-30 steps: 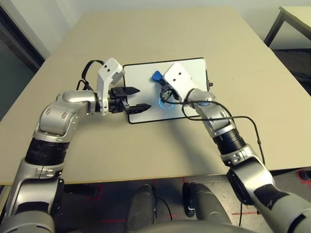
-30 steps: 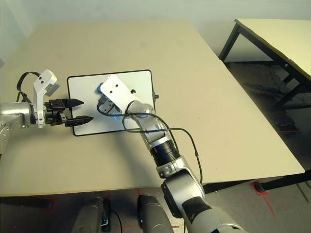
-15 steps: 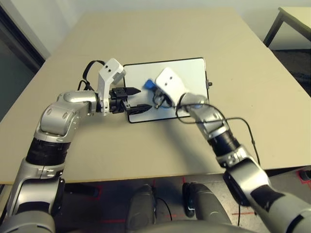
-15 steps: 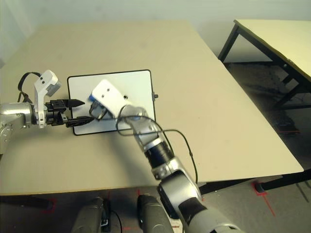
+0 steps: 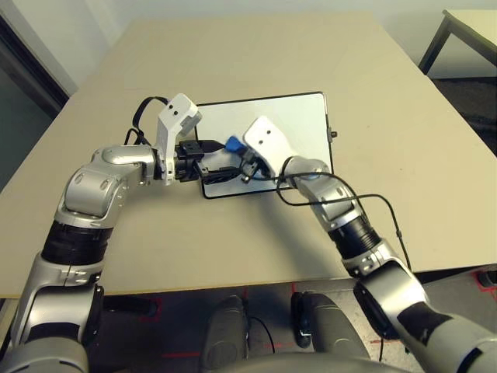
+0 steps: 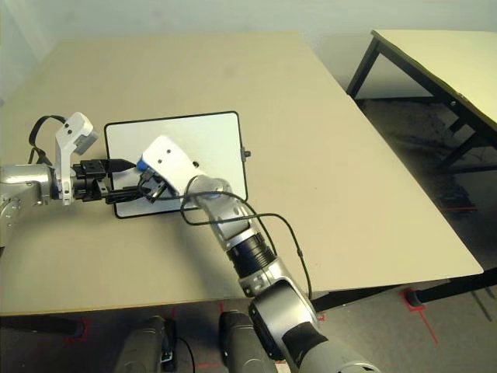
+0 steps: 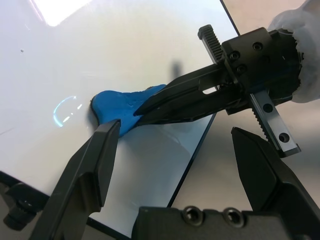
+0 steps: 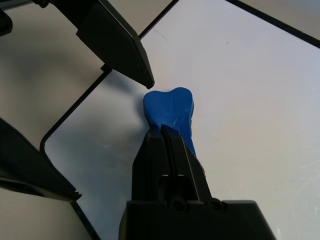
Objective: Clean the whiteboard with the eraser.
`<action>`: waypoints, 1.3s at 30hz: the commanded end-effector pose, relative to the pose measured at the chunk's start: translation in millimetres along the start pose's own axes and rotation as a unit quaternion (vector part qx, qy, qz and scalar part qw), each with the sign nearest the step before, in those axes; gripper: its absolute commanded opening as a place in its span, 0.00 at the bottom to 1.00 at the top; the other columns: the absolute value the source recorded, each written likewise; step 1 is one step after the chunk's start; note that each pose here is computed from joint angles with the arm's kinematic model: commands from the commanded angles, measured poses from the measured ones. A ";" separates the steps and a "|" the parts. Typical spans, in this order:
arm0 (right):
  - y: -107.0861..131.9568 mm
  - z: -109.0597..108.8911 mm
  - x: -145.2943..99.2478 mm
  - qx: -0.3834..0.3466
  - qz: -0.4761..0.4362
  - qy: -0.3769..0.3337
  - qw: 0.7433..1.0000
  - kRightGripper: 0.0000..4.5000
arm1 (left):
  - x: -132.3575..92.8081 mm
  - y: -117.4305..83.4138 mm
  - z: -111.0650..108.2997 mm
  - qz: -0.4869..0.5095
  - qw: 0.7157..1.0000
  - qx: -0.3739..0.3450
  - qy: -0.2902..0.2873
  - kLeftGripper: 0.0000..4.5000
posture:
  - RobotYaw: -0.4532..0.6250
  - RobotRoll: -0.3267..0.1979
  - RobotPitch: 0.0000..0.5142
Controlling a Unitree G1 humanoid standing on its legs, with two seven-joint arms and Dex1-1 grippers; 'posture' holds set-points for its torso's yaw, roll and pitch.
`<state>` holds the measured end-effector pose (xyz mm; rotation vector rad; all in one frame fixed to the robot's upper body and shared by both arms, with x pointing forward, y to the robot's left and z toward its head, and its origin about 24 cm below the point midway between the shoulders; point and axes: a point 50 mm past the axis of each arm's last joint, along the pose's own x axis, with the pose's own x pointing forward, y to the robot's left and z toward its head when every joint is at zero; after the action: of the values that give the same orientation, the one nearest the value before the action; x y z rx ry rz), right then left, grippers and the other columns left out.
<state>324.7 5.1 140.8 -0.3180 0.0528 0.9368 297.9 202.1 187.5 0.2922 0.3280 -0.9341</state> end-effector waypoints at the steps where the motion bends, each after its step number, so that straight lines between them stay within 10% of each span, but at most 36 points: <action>1: -16.5 -1.0 -0.4 -0.001 -0.044 0.010 0.999 0.01 | 1.7 -2.5 -1.4 -0.007 1.000 -0.002 0.006 1.00 | 0.44 0.62 0.26; 16: -53.4 4.9 -17.4 0.024 -0.150 0.008 0.988 0.01 | 1.6 -0.2 -2.0 0.000 1.000 -0.004 0.000 1.00 | 0.44 0.62 0.26; 24: -53.8 37.6 -44.7 0.029 -0.158 -0.059 0.985 0.01 | -0.6 24.7 12.8 0.111 0.988 -0.002 -0.109 1.00 | 0.43 0.62 0.25; 31: -90.8 51.0 -90.6 0.035 -0.278 -0.082 0.956 0.01 | -20.1 60.7 15.7 0.305 0.917 -0.011 -0.256 1.00 | 0.41 0.62 0.25; 39: -136.8 -4.1 -147.2 0.112 -0.425 0.029 0.898 0.01 | -32.1 78.7 -17.0 0.394 0.882 -0.039 -0.254 1.00 | 0.39 0.62 0.24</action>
<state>346.0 -178.6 219.8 -0.1594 -0.0403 0.0719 342.9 268.5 202.6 0.0816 -0.2639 -0.2029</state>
